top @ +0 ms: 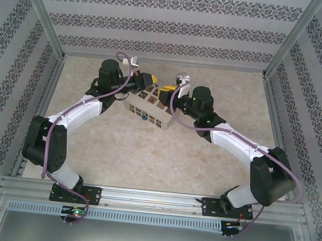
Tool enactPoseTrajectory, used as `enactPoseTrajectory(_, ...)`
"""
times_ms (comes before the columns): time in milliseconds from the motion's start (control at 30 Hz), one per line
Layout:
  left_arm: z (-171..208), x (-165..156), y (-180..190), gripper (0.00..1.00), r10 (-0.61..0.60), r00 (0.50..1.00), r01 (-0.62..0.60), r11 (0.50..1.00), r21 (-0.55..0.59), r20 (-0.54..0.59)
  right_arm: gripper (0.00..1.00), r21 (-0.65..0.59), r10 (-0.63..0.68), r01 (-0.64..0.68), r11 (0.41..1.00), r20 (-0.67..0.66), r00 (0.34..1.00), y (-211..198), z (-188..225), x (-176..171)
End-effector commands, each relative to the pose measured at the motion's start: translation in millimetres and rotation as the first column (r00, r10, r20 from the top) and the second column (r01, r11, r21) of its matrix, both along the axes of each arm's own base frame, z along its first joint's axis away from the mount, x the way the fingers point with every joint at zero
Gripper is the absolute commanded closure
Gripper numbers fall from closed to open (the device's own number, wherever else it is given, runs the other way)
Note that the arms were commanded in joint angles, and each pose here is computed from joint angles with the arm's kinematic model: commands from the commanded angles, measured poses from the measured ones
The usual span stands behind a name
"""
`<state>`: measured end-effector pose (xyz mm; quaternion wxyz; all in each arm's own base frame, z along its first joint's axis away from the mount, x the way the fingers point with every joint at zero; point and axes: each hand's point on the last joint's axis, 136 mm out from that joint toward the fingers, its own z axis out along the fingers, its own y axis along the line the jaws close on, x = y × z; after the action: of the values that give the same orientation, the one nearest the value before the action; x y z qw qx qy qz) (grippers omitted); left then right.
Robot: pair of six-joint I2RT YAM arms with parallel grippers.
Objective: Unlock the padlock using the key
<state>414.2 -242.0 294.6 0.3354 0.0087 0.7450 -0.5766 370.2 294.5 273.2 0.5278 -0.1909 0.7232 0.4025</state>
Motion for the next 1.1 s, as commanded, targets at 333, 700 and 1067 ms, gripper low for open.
enactPoseTrajectory(333, 75, -35, 34, 1.0, -0.164, 0.942, 0.169, 0.986, 0.01, 0.292, 0.44, 0.31, 0.356, -0.346, 0.886, 0.027, 0.934, 1, 79, -27)
enactPoseTrajectory(700, 76, -41, 35, 1.0, -0.181, 0.933, 0.184, 0.983, 0.022, 0.312, 0.53, 0.317, 0.458, -0.44, 0.84, 0.021, 0.889, 41, 79, -26)
enactPoseTrajectory(1067, 74, -42, 36, 1.0, -0.181, 0.931, 0.176, 0.983, 0.043, 0.318, 0.69, 0.31, 0.5, -0.475, 0.823, 0.0, 0.866, 62, 67, -31)
